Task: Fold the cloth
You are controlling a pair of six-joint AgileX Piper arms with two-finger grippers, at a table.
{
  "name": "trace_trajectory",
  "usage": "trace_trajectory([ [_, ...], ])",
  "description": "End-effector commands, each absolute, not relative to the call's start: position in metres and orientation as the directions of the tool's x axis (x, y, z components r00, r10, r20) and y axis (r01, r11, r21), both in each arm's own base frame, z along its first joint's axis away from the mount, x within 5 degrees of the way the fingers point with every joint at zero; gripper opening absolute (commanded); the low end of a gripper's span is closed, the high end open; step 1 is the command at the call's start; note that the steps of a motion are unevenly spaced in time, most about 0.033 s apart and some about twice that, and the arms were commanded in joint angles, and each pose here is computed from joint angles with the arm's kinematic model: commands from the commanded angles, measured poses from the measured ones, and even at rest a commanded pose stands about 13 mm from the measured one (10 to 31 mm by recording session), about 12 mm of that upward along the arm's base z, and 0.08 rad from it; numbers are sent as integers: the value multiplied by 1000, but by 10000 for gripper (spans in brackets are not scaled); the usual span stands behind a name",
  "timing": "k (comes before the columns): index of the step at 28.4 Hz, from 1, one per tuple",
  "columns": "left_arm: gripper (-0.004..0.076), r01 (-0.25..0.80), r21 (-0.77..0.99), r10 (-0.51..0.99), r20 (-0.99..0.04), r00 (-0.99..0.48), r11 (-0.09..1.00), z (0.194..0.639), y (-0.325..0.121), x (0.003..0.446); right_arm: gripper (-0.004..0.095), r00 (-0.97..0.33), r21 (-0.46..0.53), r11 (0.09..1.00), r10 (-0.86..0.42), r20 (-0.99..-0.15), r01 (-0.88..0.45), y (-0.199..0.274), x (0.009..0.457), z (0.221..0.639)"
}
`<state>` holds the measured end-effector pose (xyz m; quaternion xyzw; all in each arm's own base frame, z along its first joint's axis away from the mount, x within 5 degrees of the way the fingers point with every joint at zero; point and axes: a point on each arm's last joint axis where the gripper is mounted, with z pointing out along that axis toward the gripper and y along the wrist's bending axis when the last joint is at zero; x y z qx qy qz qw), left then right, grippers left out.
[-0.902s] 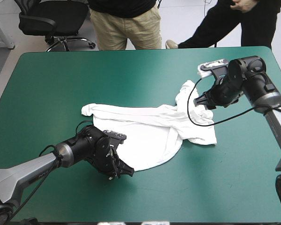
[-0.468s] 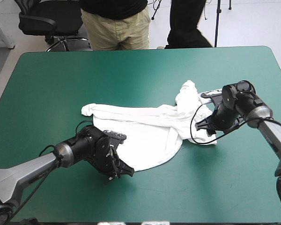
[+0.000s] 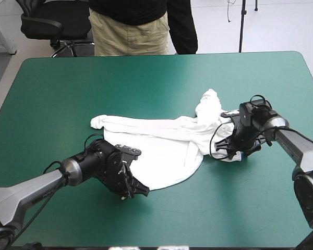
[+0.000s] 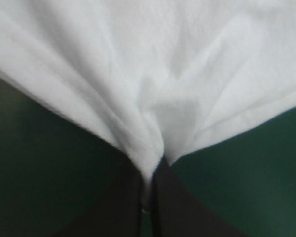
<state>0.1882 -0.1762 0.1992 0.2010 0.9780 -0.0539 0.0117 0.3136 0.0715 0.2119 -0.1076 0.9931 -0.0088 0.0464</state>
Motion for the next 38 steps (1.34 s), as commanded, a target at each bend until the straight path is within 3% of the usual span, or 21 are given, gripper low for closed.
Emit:
trace_trajectory([
  [1, -12, 413, -77, 410, -58, -910, 907, 194, -176, 190, 488, -969, -34, 976, -217, -116, -214, 71, 317, 216],
  [4, -12, 415, -75, 411, -57, -910, 907, 194, -176, 190, 335, -974, -13, 977, -212, -82, -212, 73, 316, 210],
  [8, -12, 415, -76, 411, -63, -910, 907, 194, -176, 191, -18, -979, 11, 980, -200, -48, -201, 73, 309, 205],
  [13, -12, 433, -66, 424, -117, -898, 899, 205, -176, 194, -18, -973, 3, 979, -203, -107, -204, 71, 304, 226],
  [20, -12, 393, -87, 347, -328, -879, 915, 277, -168, 221, -17, -889, 4, 975, -199, -413, -220, 68, 288, 326],
  [26, -12, 372, -16, 289, -599, -747, 928, 382, -145, 239, -17, -703, -24, 965, -208, -680, -263, 63, 264, 424],
  [29, -12, 364, 22, 269, -715, -645, 931, 437, -135, 238, -17, -570, -47, 962, -199, -797, -270, 59, 248, 476],
  [30, -12, 362, 25, 237, -798, -554, 932, 478, -127, 232, -17, -478, -59, 958, -192, -857, -279, 57, 237, 507],
  [32, -12, 362, 35, 204, -875, -440, 932, 519, -119, 221, -17, -362, -84, 949, -196, -911, -303, 56, 223, 540],
  [34, -12, 368, 32, 162, -931, -328, 929, 554, -110, 207, -18, -230, -107, 943, -186, -955, -317, 54, 206, 571],
  [35, -12, 368, 31, 112, -974, -199, 929, 588, -99, 189, -17, -101, -134, 937, -174, -979, -322, 52, 190, 597],
  [38, -12, 370, 38, 46, -999, -14, 928, 626, -83, 164, -17, 94, -171, 937, -149, -984, -304, 47, 164, 632],
])
